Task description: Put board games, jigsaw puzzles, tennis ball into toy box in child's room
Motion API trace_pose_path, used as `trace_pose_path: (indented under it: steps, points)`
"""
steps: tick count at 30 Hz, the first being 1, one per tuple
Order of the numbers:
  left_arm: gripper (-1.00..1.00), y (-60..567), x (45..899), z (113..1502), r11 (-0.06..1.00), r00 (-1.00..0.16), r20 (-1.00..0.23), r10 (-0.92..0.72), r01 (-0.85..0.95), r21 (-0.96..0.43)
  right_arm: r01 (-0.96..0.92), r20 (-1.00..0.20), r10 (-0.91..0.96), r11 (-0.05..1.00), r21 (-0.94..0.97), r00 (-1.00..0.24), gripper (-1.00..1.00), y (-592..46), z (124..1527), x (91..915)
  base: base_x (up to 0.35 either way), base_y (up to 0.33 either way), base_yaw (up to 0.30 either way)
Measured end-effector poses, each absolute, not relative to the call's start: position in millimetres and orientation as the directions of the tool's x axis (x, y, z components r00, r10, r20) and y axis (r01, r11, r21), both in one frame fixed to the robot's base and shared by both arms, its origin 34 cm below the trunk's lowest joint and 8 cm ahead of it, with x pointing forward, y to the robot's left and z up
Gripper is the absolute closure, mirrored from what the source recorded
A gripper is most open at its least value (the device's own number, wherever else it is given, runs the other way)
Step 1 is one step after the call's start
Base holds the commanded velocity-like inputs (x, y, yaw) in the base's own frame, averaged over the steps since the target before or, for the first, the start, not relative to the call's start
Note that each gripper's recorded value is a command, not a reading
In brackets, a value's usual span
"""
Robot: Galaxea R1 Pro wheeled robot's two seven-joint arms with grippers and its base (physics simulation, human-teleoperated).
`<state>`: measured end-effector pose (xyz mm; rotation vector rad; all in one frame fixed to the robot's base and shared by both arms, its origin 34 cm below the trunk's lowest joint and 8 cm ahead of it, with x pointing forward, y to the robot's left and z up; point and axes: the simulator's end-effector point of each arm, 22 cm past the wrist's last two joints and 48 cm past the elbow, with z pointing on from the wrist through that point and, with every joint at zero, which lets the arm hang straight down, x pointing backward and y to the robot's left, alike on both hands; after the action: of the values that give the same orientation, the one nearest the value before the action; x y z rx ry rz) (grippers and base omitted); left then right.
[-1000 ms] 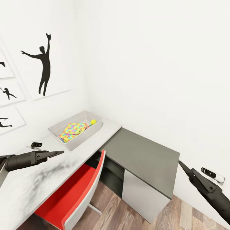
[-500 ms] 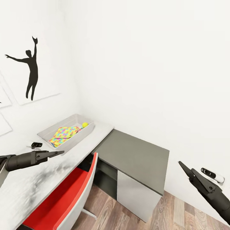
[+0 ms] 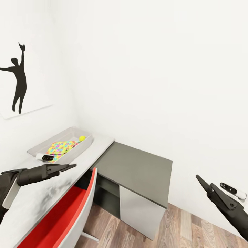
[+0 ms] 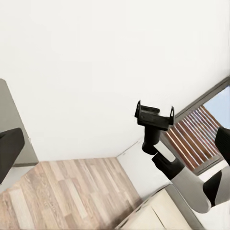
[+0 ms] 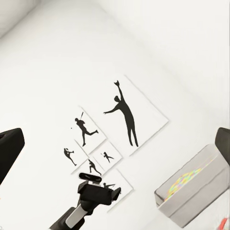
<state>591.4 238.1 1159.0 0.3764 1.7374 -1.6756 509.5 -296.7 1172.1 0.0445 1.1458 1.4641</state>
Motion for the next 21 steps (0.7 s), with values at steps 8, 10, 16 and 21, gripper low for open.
trace_pose_path:
  steps: [8, 10, 16, 21]
  points:
    - [-1.00, 238.0, 589.9, 1162.9, 0.126, -0.720, -0.647, -0.251, 0.638, -0.759, -0.626, -0.559, 0.775, 0.286, 0.726, -0.294, -1.00, -296.5, 1146.4, 533.2, 0.000, 0.000, -0.186]
    - [-1.00, 240.9, 589.5, 1163.9, 0.133, -0.717, -0.650, -0.250, 0.640, -0.757, -0.589, -0.546, 0.778, 0.293, 0.753, -0.311, -1.00, -285.8, 1137.0, 540.0, 0.000, 0.000, -0.186]
    - [-1.00, 239.0, 585.2, 1163.9, 0.127, -0.720, -0.647, -0.251, 0.638, -0.759, -0.550, -0.527, 0.777, 0.289, 0.783, -0.342, -1.00, -258.8, 1128.3, 547.0, 0.000, 0.000, -0.186]
    - [-1.00, 240.0, 583.7, 1167.2, 0.131, -0.715, -0.654, -0.249, 0.644, -0.754, -0.532, -0.524, 0.776, 0.295, 0.793, -0.351, -1.00, -252.3, 1123.5, 549.3, 0.000, 0.000, -0.186]
